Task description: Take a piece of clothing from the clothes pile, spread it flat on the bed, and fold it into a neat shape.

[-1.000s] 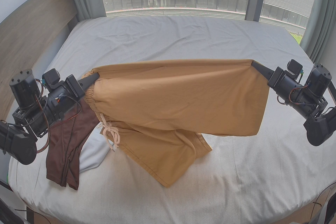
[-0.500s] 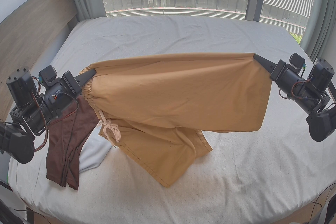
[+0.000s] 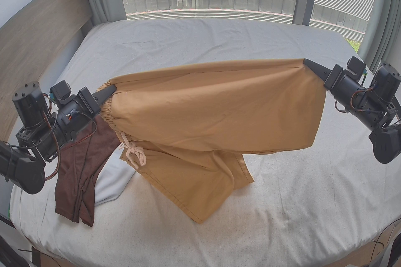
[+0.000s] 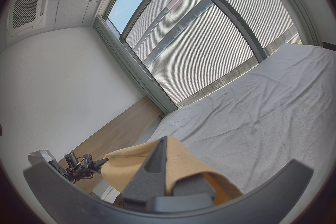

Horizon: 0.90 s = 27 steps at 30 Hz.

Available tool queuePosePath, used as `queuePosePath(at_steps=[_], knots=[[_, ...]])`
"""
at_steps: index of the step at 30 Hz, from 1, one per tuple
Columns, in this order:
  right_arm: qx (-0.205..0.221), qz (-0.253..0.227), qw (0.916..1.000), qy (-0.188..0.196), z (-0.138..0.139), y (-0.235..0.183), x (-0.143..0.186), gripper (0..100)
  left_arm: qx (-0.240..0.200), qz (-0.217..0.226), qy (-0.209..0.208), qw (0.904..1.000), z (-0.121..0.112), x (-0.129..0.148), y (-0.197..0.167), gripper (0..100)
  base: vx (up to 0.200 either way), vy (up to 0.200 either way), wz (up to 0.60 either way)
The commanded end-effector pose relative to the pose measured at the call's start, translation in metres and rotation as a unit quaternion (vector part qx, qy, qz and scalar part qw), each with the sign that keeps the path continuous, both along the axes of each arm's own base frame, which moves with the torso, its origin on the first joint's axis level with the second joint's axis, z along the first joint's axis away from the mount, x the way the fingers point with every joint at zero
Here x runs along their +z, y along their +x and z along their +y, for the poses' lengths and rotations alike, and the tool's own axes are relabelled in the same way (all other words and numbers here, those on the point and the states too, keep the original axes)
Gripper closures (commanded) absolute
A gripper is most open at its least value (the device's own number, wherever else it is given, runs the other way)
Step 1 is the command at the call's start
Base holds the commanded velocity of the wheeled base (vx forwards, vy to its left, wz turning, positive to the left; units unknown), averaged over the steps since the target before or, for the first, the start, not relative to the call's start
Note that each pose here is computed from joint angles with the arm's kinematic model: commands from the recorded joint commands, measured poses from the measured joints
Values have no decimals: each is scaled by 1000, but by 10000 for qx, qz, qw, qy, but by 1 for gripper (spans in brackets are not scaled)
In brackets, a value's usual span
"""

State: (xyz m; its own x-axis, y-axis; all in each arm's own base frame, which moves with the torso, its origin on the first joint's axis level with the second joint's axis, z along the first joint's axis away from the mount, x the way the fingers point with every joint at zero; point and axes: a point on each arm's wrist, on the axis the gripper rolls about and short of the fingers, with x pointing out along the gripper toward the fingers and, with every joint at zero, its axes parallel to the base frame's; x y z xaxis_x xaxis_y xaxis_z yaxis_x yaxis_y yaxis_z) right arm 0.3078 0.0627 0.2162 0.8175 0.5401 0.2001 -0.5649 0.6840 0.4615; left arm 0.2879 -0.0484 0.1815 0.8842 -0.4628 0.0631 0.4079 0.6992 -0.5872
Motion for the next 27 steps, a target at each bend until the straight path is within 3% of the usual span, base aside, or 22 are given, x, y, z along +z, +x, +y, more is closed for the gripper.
queuePosePath(at_steps=[1,14,27], knots=[[12,-145,9999,-28,0,-6,13,100,-9,6,-1,10000,0,-1,1,100,0,0,0],[110,-319,9994,-56,5,-17,56,100,-1,-1,-2,10000,0,0,1,100,0,0,0],[72,-42,9999,-128,2,-15,37,100,229,-183,-33,9996,9,5,2,100,0,0,0]])
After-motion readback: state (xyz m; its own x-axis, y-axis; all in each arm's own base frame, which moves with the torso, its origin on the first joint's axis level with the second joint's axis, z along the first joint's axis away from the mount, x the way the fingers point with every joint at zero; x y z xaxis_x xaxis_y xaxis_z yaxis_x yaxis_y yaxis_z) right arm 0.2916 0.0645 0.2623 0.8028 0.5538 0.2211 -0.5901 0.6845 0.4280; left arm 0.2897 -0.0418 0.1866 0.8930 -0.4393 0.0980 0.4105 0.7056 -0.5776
